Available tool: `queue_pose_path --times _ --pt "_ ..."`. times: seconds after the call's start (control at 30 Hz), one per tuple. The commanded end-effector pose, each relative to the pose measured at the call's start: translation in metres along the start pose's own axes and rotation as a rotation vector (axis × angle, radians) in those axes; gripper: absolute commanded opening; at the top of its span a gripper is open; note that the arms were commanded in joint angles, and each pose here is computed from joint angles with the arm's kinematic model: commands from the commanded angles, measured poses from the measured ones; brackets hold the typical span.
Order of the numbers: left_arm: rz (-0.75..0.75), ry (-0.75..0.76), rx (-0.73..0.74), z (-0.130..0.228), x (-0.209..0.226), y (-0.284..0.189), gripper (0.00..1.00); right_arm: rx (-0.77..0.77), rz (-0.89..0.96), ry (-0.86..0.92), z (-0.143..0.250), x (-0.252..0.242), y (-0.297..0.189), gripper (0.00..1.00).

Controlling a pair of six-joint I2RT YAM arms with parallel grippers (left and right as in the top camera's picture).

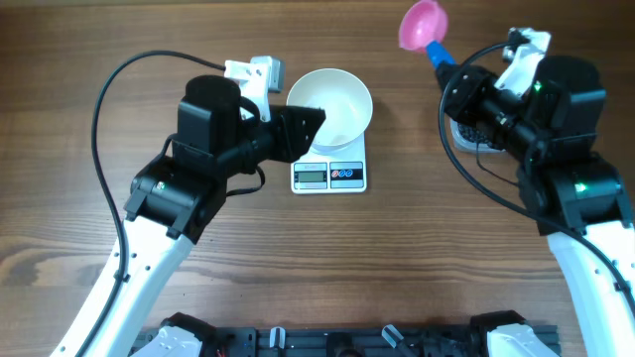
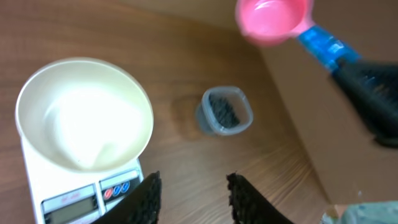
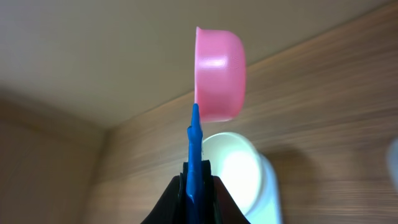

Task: Scoop item into bowl and weigh 150g on scale

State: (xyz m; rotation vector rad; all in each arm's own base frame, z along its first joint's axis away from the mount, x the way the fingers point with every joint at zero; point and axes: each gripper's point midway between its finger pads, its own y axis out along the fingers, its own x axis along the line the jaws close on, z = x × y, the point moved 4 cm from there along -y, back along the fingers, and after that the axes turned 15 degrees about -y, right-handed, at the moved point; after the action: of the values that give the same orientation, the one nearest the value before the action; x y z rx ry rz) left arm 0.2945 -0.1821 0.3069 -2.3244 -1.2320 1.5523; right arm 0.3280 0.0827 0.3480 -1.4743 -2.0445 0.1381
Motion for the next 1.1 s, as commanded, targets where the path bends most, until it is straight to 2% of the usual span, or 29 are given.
queue_pose_path --times 0.0,0.03,0.1,0.13,0.27,0.43,0.67,0.8,1.07 --pt "-0.043 0.006 0.027 0.004 0.007 -0.001 0.47 -0.020 0.201 -0.051 -0.003 -0.026 -0.008 0.04" --pt "-0.053 0.000 0.040 0.007 0.009 -0.001 0.46 -0.009 0.241 -0.049 0.000 -0.032 -0.010 0.04" --pt "-0.080 -0.016 0.069 0.014 0.015 0.000 0.29 0.019 0.318 -0.045 0.007 -0.043 -0.013 0.04" --pt "-0.086 -0.020 0.077 0.015 0.018 0.002 0.04 0.031 0.331 -0.044 0.010 -0.045 -0.013 0.04" --pt "-0.194 -0.026 0.089 0.024 0.039 0.019 0.04 0.064 0.342 -0.042 0.016 -0.047 -0.014 0.05" --pt "-0.323 -0.010 0.182 0.050 0.058 0.048 0.04 0.056 0.366 -0.046 0.015 -0.050 -0.015 0.04" --pt "-0.499 0.091 0.207 0.077 0.079 0.084 0.04 0.025 0.458 -0.054 0.010 -0.061 -0.020 0.04" --pt "-0.592 0.159 0.173 0.085 0.091 0.106 0.04 0.023 0.464 -0.055 0.010 -0.061 -0.020 0.04" --pt "-0.567 0.121 0.268 0.094 0.101 0.111 0.04 0.050 0.472 -0.138 0.011 -0.063 -0.021 0.04"
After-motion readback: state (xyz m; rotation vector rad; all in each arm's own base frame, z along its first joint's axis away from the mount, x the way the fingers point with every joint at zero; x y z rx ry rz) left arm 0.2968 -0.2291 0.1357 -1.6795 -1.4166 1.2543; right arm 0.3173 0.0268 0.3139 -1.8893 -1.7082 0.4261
